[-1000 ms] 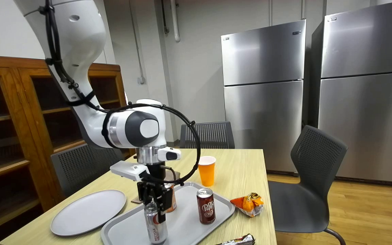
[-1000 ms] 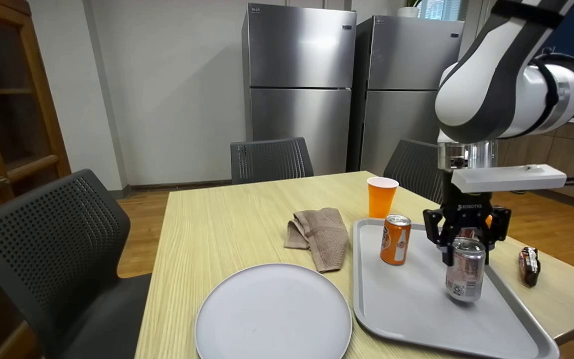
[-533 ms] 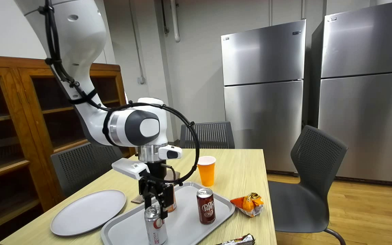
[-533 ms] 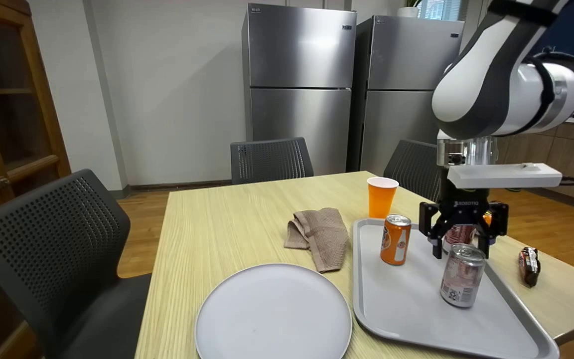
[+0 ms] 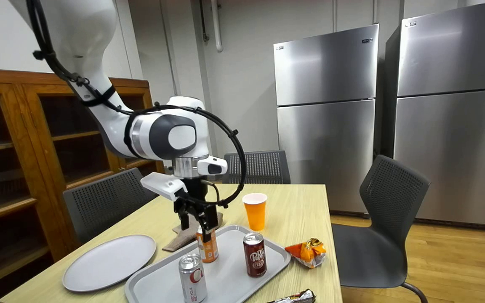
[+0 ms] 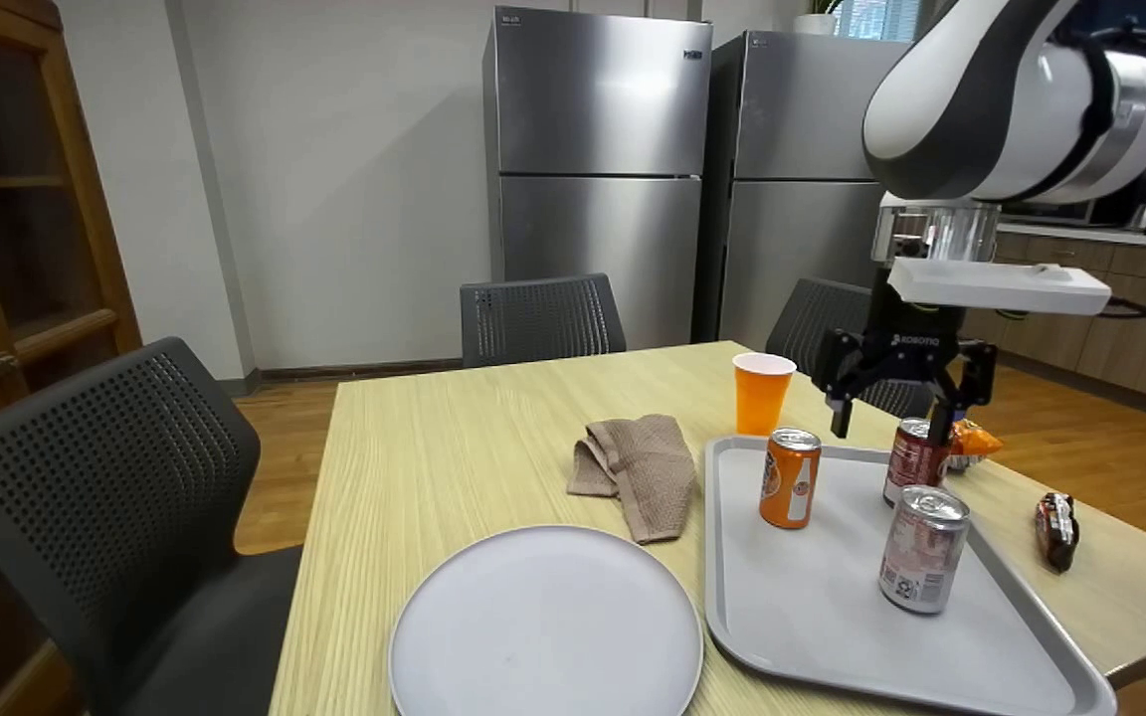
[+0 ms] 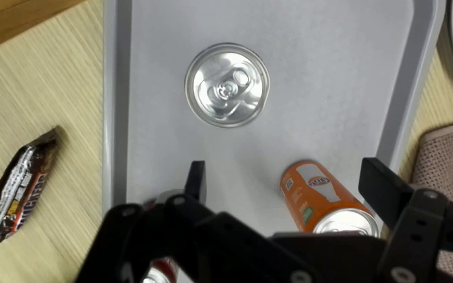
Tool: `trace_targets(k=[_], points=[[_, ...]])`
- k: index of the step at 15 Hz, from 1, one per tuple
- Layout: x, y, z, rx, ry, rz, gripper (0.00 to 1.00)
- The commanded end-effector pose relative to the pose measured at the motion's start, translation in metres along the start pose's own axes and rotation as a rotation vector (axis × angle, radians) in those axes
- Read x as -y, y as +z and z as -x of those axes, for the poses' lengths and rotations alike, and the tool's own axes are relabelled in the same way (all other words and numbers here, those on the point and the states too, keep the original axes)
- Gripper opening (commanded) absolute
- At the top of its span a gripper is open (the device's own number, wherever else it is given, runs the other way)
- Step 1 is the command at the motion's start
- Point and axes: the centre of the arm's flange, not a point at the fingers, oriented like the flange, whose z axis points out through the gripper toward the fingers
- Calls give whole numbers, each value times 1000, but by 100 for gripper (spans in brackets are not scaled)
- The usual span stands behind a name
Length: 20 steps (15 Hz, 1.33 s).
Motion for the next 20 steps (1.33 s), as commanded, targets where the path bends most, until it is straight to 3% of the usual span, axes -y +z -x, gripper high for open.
trace_targets(k=[1,14,18,20], points=[[1,-29,0,-39,-31,-44,100],[12,-66,1,-117,-63,-94,100],[18,-67,5,-114,-127,-72,100],[15,-58,-1,-118,-83,-70,100]])
